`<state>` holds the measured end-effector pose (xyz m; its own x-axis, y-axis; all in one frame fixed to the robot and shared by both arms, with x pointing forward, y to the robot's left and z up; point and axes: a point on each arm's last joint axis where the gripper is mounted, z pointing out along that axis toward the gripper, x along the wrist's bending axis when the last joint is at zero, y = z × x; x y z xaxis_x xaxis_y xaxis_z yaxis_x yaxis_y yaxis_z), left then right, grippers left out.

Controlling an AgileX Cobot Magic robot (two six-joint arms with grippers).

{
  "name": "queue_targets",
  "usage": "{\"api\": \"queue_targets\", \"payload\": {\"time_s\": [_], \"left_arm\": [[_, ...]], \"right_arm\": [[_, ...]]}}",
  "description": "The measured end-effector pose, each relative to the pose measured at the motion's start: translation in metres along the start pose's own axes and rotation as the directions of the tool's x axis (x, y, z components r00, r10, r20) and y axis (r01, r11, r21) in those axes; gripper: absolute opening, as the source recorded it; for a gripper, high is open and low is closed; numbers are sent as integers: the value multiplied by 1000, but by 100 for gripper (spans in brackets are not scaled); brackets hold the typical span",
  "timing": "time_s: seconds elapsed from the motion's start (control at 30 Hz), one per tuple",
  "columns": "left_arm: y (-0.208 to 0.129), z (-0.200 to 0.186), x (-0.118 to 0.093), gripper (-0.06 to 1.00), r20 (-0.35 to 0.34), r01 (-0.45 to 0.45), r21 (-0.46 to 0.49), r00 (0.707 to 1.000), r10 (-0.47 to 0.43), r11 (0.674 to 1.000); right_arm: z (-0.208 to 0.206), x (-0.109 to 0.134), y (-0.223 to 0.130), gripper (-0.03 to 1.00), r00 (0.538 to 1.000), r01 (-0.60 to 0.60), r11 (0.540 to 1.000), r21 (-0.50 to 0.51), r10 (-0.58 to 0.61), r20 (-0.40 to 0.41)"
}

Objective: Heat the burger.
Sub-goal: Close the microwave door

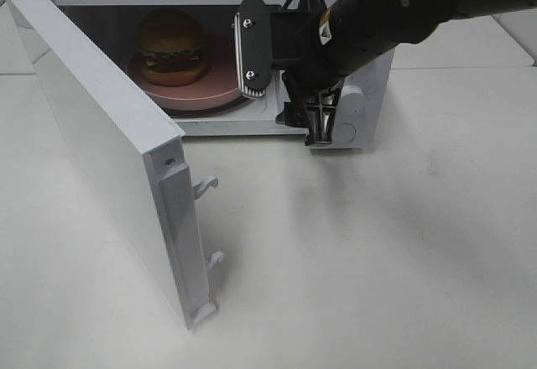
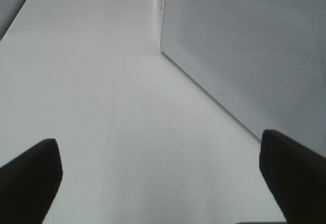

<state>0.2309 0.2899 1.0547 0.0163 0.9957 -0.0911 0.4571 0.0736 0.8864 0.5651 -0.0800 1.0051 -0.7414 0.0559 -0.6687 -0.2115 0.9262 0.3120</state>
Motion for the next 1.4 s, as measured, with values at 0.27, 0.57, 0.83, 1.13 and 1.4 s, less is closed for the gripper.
{"api": "queue_targets", "payload": {"time_s": [0.27,0.57,0.83,1.13,1.4], "left_arm": [[0,0,0,97,0,0,0,1000,0,1000],[0,0,0,97,0,0,0,1000,0,1000],[0,0,0,97,0,0,0,1000,0,1000],[0,0,0,97,0,0,0,1000,0,1000],[0,0,0,97,0,0,0,1000,0,1000]], "right_arm": [[-36,7,-17,76,999,-43,999,11,43,20],[-73,19,-25,76,984,-177,984,8,177,31],[-103,31,-36,76,870,-487,862,136,493,-10],[-132,36,-43,76,686,-713,661,234,727,36],[-168,47,-53,76,535,-807,470,358,838,108]]}}
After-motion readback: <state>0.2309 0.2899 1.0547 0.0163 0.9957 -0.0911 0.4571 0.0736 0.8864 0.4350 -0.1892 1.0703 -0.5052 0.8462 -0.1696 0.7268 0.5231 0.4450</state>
